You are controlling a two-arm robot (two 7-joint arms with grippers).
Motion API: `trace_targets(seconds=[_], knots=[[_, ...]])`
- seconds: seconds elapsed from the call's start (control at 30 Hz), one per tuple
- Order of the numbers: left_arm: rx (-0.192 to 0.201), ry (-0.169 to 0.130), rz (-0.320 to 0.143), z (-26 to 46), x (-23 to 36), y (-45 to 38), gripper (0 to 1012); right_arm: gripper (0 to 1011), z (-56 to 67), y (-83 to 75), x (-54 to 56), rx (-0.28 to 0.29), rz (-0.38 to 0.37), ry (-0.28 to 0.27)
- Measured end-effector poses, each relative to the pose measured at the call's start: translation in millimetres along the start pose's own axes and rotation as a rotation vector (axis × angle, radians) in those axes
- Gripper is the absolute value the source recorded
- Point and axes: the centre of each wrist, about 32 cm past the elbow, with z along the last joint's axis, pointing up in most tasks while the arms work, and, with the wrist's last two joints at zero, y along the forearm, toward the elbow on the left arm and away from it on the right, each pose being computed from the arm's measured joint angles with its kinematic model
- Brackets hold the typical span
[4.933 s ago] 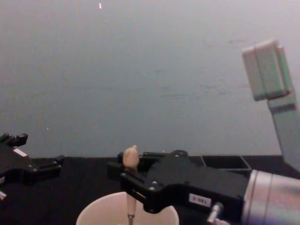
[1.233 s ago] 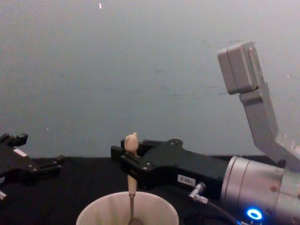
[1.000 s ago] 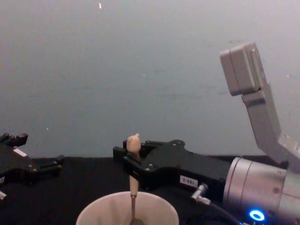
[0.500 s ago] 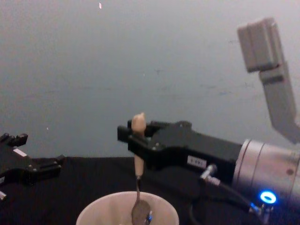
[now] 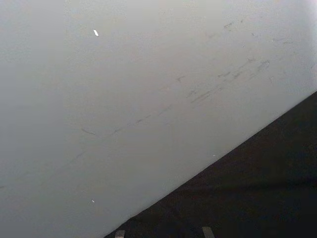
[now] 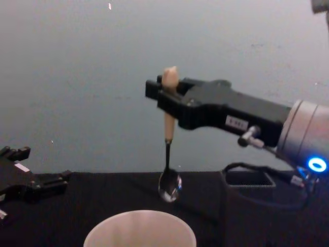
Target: Pick up the stirring spoon with one hand, stir inside the cup, then place it back in its original position.
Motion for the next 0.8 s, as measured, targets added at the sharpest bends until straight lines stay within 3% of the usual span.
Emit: trace_targets(seconds=[0.4,0.8], knots=[[0.0,0.0,0.0,0.0,0.0,0.0,1001,211,20.5,-17.2,22.0,0.031,-0.115,-0.059],[0.0,0.0,0.0,0.0,0.0,0.0,1001,211,24.6,-38.5,26.1,0.02,-0.188,-0.081]])
